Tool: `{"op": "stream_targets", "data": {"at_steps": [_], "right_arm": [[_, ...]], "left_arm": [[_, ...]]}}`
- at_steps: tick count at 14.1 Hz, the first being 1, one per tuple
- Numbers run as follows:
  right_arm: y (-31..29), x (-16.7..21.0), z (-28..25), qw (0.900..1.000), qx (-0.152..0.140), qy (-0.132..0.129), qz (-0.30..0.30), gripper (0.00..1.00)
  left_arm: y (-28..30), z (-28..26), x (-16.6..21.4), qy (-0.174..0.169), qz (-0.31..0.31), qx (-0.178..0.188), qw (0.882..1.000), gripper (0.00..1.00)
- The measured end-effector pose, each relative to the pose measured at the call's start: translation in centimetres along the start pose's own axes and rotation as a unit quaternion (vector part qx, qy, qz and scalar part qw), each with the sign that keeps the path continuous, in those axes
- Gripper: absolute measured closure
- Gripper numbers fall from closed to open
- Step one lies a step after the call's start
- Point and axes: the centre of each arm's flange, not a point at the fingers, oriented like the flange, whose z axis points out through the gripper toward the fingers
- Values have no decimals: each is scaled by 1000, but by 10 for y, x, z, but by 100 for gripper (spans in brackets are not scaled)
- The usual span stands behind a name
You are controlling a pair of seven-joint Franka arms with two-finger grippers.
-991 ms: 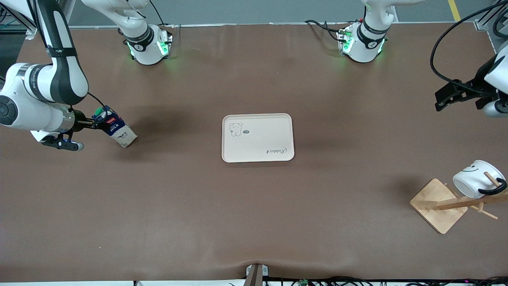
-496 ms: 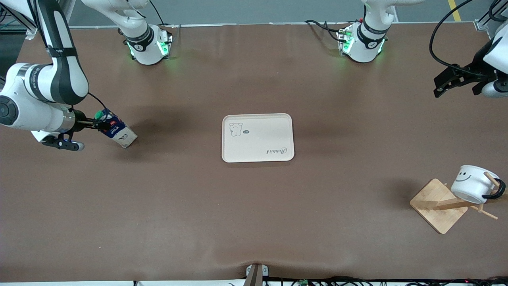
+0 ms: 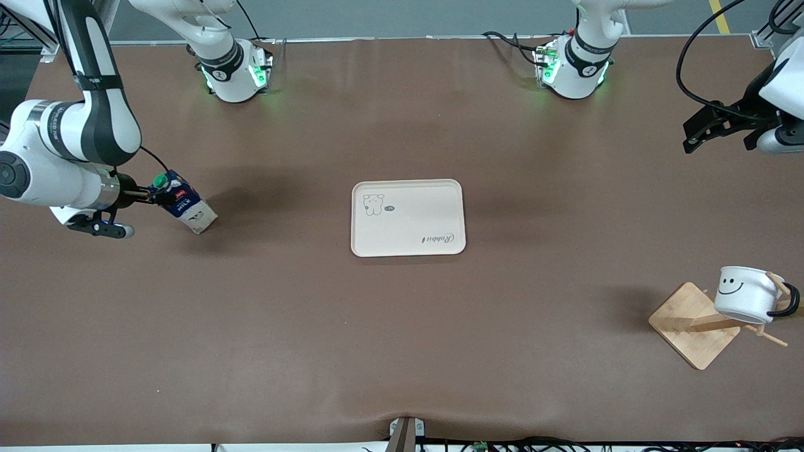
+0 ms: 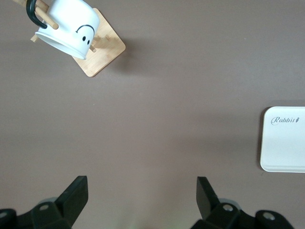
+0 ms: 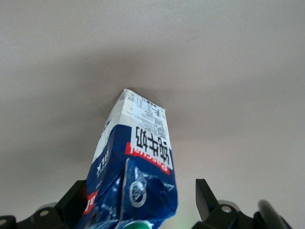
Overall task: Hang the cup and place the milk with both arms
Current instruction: 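Lower the milk carton onto the table with the right gripper, then open the right gripper and withdraw it from the carton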
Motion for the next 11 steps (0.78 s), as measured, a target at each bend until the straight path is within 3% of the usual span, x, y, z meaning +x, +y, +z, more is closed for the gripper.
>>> {"op": "stream_targets", "data": {"at_steps": [3, 9, 11], "right_arm": [[0, 0, -8, 1000, -1, -6, 0, 0], [-9, -8, -115, 999, -7, -41, -8, 0], [-11, -8, -131, 999, 7, -37, -8, 0]], "left_arm": [[0, 0, 0, 1, 0, 0, 1000, 0], [-2, 0, 0, 1, -2, 0, 1000, 0], [-4, 0, 1, 1, -3, 0, 1000, 0]]}}
